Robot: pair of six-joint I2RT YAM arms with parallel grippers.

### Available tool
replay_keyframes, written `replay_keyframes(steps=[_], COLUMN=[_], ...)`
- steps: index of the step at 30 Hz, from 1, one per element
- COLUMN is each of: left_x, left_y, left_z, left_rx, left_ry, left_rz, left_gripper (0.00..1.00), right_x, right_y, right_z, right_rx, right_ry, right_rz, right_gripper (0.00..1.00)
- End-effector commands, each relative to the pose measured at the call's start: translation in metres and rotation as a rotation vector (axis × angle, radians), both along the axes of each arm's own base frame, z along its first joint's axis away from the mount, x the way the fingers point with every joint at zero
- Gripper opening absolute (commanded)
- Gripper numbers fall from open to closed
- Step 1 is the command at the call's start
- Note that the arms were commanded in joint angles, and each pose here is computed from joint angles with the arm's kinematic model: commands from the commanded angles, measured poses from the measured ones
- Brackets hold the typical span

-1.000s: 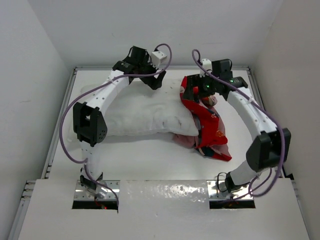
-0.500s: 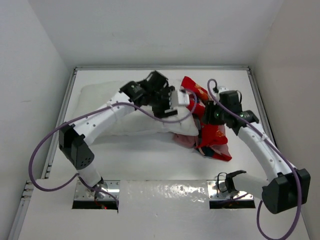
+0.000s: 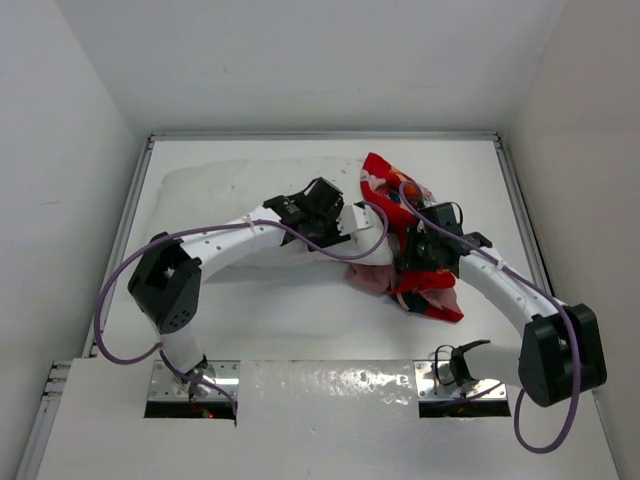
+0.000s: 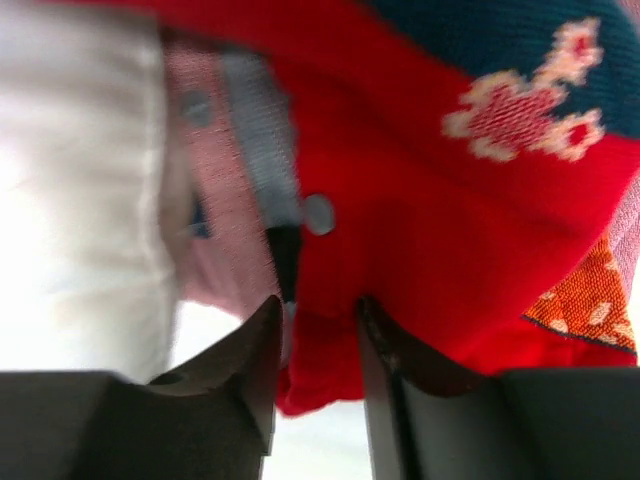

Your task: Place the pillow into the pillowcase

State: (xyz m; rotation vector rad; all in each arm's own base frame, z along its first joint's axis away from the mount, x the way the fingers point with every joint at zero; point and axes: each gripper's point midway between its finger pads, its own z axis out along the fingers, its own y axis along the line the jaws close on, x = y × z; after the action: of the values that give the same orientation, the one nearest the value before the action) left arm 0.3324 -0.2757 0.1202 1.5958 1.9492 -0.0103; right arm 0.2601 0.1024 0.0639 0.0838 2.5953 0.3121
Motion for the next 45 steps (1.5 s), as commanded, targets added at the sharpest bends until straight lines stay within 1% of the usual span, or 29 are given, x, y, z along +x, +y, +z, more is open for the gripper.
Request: replay_keyframes(steps=[1, 2, 3, 4, 5, 6, 7, 8, 10, 11, 12, 13, 15, 19, 23, 25, 27, 30, 32, 33, 34, 35, 36, 39, 40, 42, 44, 45], left_x=[0.020, 0.017, 0.014, 0.013, 0.013, 0.010, 0.010, 0.004, 0.000, -0.007, -0.011, -0.014, -0.020, -0.024, -0.027, -0.023, -0.018, -0.002, 0.015, 0.022, 0.030, 0.043, 0.045, 0.062, 0.064, 0.056, 0.043, 0.031], left_y=[-0.009, -0.009, -0.011, -0.012, -0.013, -0.016, -0.017, -0.026, -0.036, -0.048, -0.053, -0.059, -0.066, -0.068, -0.074, -0.075, -0.076, -0.084, -0.093, -0.095, -0.099, -0.096, -0.099, -0.093, -0.092, -0.098, -0.107, -0.113], left_z=[0.000, -0.006, -0.007, -0.008, -0.005, -0.003, 0.002, 0.014, 0.031, 0.049, 0.058, 0.075, 0.086, 0.087, 0.085, 0.084, 0.082, 0.080, 0.084, 0.085, 0.084, 0.096, 0.101, 0.120, 0.120, 0.125, 0.118, 0.115], left_rx=[-0.062, -0.065, -0.081, -0.086, -0.097, -0.110, -0.114, -0.158, -0.211, -0.269, -0.295, -0.329, -0.357, -0.349, -0.358, -0.354, -0.355, -0.374, -0.408, -0.432, -0.455, -0.494, -0.538, -0.621, -0.628, -0.657, -0.678, -0.696], left_ry=[-0.077, -0.067, -0.056, -0.053, -0.052, -0.038, -0.037, -0.007, 0.015, 0.047, 0.063, 0.067, 0.074, 0.043, 0.049, 0.039, 0.026, -0.003, -0.027, -0.025, -0.019, -0.027, 0.008, 0.052, 0.068, 0.114, 0.194, 0.253], left_rz=[0.052, 0.044, 0.038, 0.038, 0.041, 0.028, 0.025, -0.004, -0.025, -0.063, -0.078, -0.086, -0.102, -0.089, -0.100, -0.095, -0.077, -0.020, 0.021, 0.068, 0.091, 0.121, 0.139, 0.182, 0.183, 0.130, 0.090, 0.041], left_gripper=[0.37, 0.30, 0.11, 0.00, 0.00, 0.00, 0.00, 0.00, 0.00, 0.00, 0.00, 0.00, 0.00, 0.00, 0.00, 0.00, 0.00, 0.00, 0.00, 0.00, 0.00, 0.00, 0.00, 0.00, 0.00, 0.00, 0.00, 0.00], right_x=[0.010, 0.011, 0.010, 0.010, 0.011, 0.015, 0.018, 0.020, 0.032, 0.032, 0.041, 0.042, 0.045, 0.043, 0.041, 0.041, 0.037, 0.027, 0.012, 0.007, 0.000, -0.005, -0.010, -0.025, -0.029, -0.032, -0.031, -0.036], right_y=[-0.008, -0.012, -0.014, -0.016, -0.016, -0.017, -0.017, -0.017, -0.012, -0.010, -0.005, -0.002, 0.006, 0.024, 0.031, 0.030, 0.039, 0.066, 0.088, 0.094, 0.098, 0.100, 0.100, 0.096, 0.097, 0.102, 0.117, 0.120], right_z=[-0.005, -0.009, -0.012, -0.014, -0.014, -0.011, -0.008, -0.005, 0.015, 0.021, 0.042, 0.052, 0.081, 0.120, 0.154, 0.167, 0.186, 0.189, 0.174, 0.168, 0.157, 0.152, 0.144, 0.133, 0.132, 0.124, 0.122, 0.107], right_rx=[-0.045, -0.065, -0.080, -0.090, -0.095, -0.102, -0.107, -0.109, -0.103, -0.104, -0.089, -0.086, -0.035, 0.074, 0.120, 0.126, 0.172, 0.273, 0.301, 0.306, 0.320, 0.329, 0.333, 0.323, 0.333, 0.357, 0.442, 0.471], right_ry=[-0.023, -0.018, -0.015, -0.011, -0.016, -0.026, -0.037, -0.039, -0.084, -0.086, -0.141, -0.165, -0.245, -0.328, -0.384, -0.411, -0.446, -0.434, -0.392, -0.374, -0.338, -0.319, -0.295, -0.245, -0.235, -0.212, -0.188, -0.140], right_rz=[-0.049, -0.058, -0.063, -0.064, -0.061, -0.064, -0.050, -0.044, -0.018, -0.005, 0.006, 0.023, 0.039, 0.100, 0.125, 0.126, 0.164, 0.220, 0.275, 0.288, 0.297, 0.305, 0.307, 0.330, 0.343, 0.364, 0.368, 0.359], right_gripper=[0.30, 0.27, 0.20, 0.15, 0.06, 0.00, 0.00, 0.00, 0.00, 0.00, 0.00, 0.00, 0.00, 0.00, 0.00, 0.00, 0.00, 0.00, 0.00, 0.00, 0.00, 0.00, 0.00, 0.00, 0.00, 0.00, 0.00, 0.00])
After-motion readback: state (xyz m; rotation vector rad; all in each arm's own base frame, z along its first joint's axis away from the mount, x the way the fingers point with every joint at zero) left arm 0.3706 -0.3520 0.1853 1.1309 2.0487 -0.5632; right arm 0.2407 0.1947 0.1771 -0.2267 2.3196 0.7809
